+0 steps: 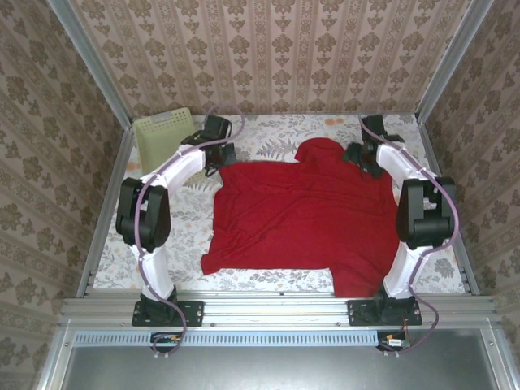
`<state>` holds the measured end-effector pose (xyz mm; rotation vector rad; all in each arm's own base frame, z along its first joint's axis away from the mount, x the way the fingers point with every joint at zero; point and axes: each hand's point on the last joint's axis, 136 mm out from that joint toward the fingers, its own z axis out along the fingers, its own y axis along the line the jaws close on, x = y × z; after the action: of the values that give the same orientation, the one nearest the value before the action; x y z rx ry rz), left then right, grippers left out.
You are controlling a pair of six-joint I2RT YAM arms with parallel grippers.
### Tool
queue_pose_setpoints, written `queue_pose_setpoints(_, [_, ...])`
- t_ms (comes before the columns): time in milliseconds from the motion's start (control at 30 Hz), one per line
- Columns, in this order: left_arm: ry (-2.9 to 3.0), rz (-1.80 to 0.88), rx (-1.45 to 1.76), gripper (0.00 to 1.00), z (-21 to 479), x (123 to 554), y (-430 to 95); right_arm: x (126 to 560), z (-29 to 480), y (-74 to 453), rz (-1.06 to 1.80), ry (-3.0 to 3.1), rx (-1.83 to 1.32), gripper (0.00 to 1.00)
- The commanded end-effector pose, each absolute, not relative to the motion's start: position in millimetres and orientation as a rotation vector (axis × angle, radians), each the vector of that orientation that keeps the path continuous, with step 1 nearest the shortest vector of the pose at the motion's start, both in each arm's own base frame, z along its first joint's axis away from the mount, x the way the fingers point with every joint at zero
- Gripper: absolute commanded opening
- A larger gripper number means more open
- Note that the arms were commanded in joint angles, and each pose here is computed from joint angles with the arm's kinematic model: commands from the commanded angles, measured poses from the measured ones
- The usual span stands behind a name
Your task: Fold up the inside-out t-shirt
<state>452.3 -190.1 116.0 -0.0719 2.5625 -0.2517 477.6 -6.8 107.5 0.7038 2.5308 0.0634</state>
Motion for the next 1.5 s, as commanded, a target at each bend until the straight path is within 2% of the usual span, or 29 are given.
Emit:
queue_pose_setpoints(0, [2.552,-0.374,-0.076,0.00,115.8,436.4,-208.2,498.6,90.2,4.8,0.002,2.633,0.544,0.82])
queue_pose_setpoints(167, [2.557,-0.425,-0.052,0.00,112.9,415.9,-220.2,545.9,84.9,9.0,-0.011,2.644,0.451,0.77])
queue_pose_setpoints(333, [2.562,-0.476,-0.040,0.00,112.3,405.2,-227.9,580.0,68.4,21.0,0.045,2.674,0.335,0.76])
queue_pose_setpoints(433, [2.553,-0.500,-0.036,0.00,114.6,400.7,-229.5,591.0,54.6,19.6,0.014,2.715,0.311,0.75])
queue_pose_setpoints(733, [2.477,-0.634,-0.043,0.00,132.8,392.8,-235.5,600.8,40.9,41.0,0.171,2.747,0.251,0.65])
queue_pose_setpoints(800, [2.459,-0.652,-0.036,0.00,137.8,390.7,-235.5,600.6,41.3,43.1,0.199,2.749,0.244,0.57])
queue_pose_setpoints(900, [2.443,-0.649,-0.017,0.00,147.0,389.8,-231.6,599.4,50.5,36.5,0.175,2.742,0.250,0.32])
queue_pose_setpoints(967, [2.432,-0.641,-0.001,0.00,153.0,389.0,-227.8,598.0,64.4,30.3,0.149,2.726,0.260,0.16])
queue_pose_setpoints(1067, [2.427,-0.628,0.008,0.00,157.5,387.0,-221.2,592.7,96.0,21.8,0.093,2.686,0.263,0.02])
queue_pose_setpoints(1300, [2.377,-0.615,-0.025,0.00,170.9,375.0,-190.2,553.2,178.9,-4.4,-0.076,2.485,0.248,0.00])
queue_pose_setpoints(1467, [2.362,-0.644,-0.026,0.00,168.9,352.7,-179.1,476.9,192.7,-21.0,-0.147,2.423,0.366,0.00])
